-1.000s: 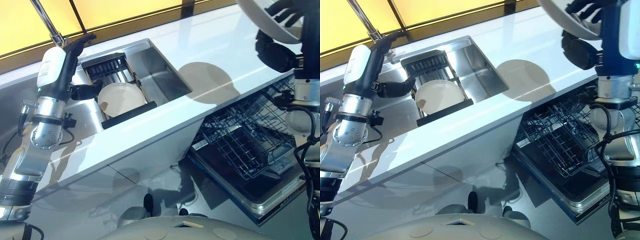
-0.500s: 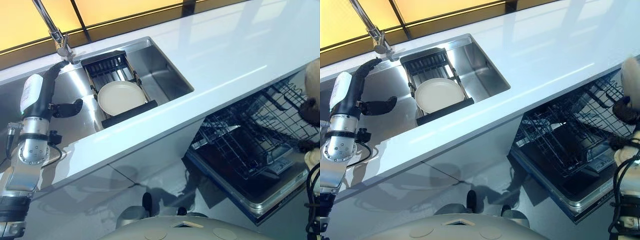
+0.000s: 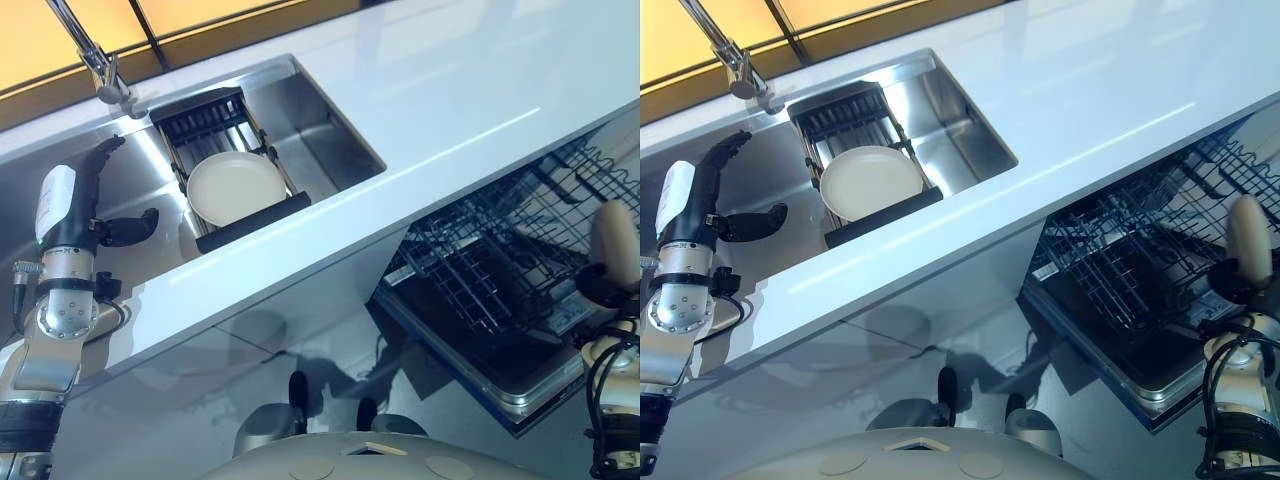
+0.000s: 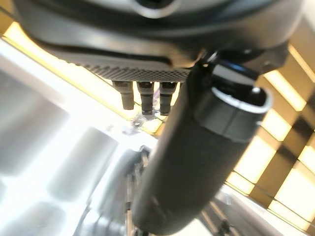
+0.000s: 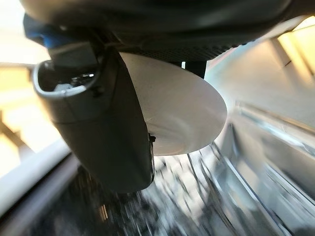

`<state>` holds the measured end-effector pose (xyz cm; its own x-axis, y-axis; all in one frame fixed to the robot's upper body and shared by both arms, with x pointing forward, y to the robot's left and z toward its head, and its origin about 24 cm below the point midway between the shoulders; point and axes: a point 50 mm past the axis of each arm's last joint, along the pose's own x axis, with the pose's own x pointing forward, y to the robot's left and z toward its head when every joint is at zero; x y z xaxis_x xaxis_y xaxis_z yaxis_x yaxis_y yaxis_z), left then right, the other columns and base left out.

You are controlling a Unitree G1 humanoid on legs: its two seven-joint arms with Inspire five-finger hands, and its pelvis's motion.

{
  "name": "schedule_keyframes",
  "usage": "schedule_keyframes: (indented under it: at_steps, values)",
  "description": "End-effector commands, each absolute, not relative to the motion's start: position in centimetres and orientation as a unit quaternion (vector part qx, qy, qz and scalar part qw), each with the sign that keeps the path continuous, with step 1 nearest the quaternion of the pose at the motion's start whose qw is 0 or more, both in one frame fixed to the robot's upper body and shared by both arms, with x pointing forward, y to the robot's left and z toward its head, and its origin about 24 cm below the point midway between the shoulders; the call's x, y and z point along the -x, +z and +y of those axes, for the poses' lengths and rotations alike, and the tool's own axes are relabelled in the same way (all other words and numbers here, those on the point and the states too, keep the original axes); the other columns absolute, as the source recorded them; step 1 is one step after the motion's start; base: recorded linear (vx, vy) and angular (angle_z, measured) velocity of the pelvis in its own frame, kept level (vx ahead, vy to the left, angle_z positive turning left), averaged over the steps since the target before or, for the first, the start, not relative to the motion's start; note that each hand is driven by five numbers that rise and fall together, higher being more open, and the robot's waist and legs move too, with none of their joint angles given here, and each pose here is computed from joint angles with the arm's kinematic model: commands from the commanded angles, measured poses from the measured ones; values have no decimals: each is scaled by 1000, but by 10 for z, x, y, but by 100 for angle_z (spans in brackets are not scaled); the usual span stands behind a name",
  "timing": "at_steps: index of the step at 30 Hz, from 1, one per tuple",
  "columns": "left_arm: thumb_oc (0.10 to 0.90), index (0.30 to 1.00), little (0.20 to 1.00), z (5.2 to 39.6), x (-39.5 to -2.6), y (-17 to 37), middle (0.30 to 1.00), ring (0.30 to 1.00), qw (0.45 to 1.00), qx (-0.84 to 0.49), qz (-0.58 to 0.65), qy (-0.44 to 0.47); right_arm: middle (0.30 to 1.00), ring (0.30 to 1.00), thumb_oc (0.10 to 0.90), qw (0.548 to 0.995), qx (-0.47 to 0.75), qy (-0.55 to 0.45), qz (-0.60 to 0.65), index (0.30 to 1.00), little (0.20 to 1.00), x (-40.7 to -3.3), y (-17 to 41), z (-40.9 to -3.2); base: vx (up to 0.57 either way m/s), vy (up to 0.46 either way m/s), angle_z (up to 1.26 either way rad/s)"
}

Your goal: Pick up plates and place into dishwasher.

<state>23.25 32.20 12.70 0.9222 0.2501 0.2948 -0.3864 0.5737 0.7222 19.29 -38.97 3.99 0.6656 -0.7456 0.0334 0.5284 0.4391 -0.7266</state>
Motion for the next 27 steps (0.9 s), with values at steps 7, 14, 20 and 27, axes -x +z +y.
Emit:
schedule_keyframes:
  at_steps: [7,14,20,27]
  values:
    - [800,900,900,325,-253,216,900,900,840,-413,-251,246,300,300,100,812,471,-343,-34,300,200,-268,163,-391,-116,-122,8]
    - [800,900,900,321,-258,232,900,900,833,-422,-272,234,300,300,100,807,485,-328,80,300,200,-273,159,-410,-32,-81,9]
    - [800,900,900,318,-261,243,900,900,828,-427,-285,226,300,300,100,794,467,-334,201,300,200,-268,143,-430,-19,-57,6]
    - [800,900,900,316,-260,249,900,900,825,-428,-298,217,300,300,100,778,389,-317,377,300,200,-237,100,-455,-10,-18,3]
